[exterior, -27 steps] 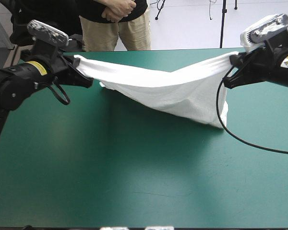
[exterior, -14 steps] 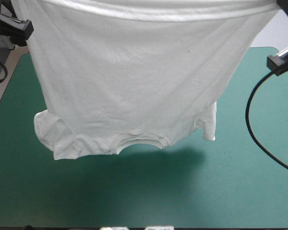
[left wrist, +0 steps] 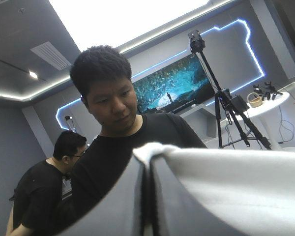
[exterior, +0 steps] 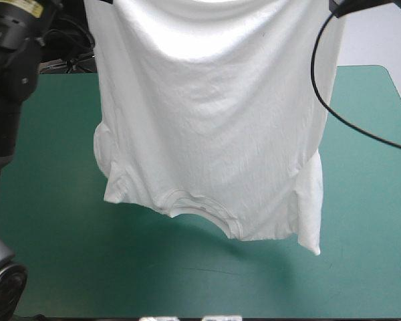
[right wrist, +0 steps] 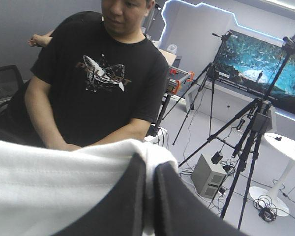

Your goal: Fold the cloth

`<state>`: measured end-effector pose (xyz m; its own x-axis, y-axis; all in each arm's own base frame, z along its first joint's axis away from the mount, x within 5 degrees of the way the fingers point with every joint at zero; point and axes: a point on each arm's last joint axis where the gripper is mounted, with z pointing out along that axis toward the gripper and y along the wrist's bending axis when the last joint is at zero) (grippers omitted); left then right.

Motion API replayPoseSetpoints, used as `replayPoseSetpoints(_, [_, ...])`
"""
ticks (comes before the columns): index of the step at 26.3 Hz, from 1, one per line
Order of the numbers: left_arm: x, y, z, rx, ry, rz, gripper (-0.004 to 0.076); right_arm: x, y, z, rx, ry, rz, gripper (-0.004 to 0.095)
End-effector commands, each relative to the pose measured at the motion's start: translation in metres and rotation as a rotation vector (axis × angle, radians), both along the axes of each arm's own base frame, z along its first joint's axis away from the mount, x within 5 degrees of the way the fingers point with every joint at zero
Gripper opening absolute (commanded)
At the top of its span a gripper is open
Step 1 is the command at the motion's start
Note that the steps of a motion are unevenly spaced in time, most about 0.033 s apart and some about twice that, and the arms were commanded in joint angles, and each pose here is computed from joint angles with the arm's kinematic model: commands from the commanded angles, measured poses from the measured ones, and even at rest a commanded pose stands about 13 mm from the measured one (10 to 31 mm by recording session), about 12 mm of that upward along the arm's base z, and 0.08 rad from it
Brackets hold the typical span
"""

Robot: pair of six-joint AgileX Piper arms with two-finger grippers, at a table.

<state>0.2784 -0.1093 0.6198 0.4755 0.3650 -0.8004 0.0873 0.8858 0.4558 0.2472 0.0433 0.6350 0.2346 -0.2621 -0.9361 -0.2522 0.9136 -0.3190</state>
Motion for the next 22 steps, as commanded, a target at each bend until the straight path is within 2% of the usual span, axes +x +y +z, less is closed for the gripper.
replayPoseSetpoints(1, [0.003,-0.003,0.014,-0.017,-0.26,-0.013,-0.0017,0.017,-0.003,0.012,0.084,-0.196,-0.039,-0.0018])
replayPoseSetpoints(3, [0.017,0.0,0.013,-0.089,-0.337,-0.044,-0.0017,0.031,-0.003,0.012,0.123,-0.253,-0.041,-0.0017])
replayPoseSetpoints(6, [0.026,0.033,0.023,-0.256,-0.332,-0.043,-0.0017,0.021,-0.005,0.024,0.169,-0.361,-0.034,-0.0018])
replayPoseSetpoints(11, [0.03,0.041,0.02,-0.255,-0.246,-0.013,-0.0017,0.022,-0.001,0.019,0.127,-0.287,-0.004,-0.0017])
replayPoseSetpoints(13, [0.035,0.04,0.015,-0.242,-0.177,-0.002,-0.0017,0.028,0.002,0.011,0.092,-0.213,0.008,-0.0017])
replayPoseSetpoints(15, [0.046,0.039,0.002,-0.228,-0.032,0.013,-0.0017,0.039,0.006,-0.002,0.06,-0.116,0.03,-0.0017])
replayPoseSetpoints(20, [0.085,0.032,-0.067,-0.183,0.51,0.082,-0.0017,0.077,0.017,-0.053,-0.031,0.243,0.108,-0.0017])
replayPoseSetpoints(22, [0.096,0.03,-0.094,-0.167,0.667,0.108,-0.0017,0.092,0.021,-0.078,-0.063,0.394,0.136,-0.0017])
